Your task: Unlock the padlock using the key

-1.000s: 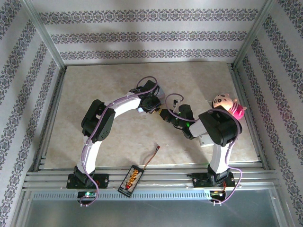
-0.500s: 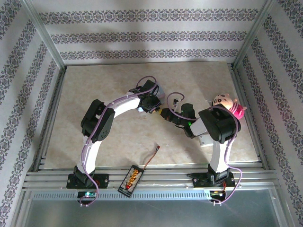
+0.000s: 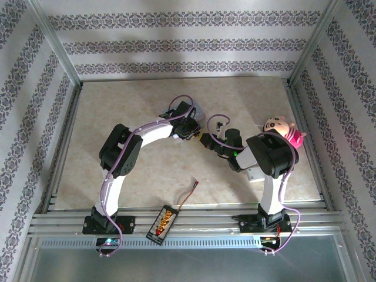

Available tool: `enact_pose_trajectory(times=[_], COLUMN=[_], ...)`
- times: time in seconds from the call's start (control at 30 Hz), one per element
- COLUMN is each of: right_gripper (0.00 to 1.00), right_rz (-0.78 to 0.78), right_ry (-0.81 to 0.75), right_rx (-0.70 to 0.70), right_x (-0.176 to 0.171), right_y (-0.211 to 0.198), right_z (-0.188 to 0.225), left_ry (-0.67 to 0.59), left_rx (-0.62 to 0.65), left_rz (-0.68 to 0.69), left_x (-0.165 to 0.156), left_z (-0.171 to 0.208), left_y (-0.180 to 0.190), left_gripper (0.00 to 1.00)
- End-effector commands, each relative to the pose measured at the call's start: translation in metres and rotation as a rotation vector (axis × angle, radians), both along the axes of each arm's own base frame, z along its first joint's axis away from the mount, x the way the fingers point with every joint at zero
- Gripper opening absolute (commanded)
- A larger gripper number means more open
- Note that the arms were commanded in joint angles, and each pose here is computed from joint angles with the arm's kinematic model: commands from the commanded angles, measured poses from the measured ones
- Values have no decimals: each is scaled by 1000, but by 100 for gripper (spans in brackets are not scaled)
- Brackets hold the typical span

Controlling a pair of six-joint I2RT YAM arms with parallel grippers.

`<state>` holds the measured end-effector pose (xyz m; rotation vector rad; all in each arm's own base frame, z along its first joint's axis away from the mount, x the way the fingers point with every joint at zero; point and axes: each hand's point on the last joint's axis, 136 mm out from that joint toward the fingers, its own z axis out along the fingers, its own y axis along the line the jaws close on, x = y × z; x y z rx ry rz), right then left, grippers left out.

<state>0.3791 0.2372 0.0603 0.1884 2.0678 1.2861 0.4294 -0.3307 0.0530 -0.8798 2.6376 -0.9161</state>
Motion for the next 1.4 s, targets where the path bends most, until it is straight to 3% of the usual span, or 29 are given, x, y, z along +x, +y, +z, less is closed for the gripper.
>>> enact_pose_trajectory(times=[0.0, 0.13, 0.8, 0.87, 0.97, 1.1, 1.37], right_gripper=[0, 0, 0, 0, 0, 0, 0], right_rz=[14, 6, -32, -40, -48, -66, -110], right_ry=[-294, -294, -240, -231, -222, -211, -187], right_rx=[110, 105, 102, 104, 102, 100, 106], right_x=[13, 12, 13, 13, 12, 12, 12], right_y=[18, 16, 16, 17, 19, 19, 14], right_z=[80, 79, 69, 69, 67, 66, 63], left_ry=[251, 219, 56, 28, 5, -22, -201], left_rx=[-157, -148, -70, -83, -88, -80, -84], left_rz=[-165, -142, 13, 25, 35, 55, 106], left_x=[-75, -69, -61, -58, -57, -54, -38], left_z=[-15, -13, 5, 9, 13, 16, 35], left_y=[-43, -34, 29, 32, 36, 46, 66], left_gripper=[41, 60, 63, 79, 93, 93, 72])
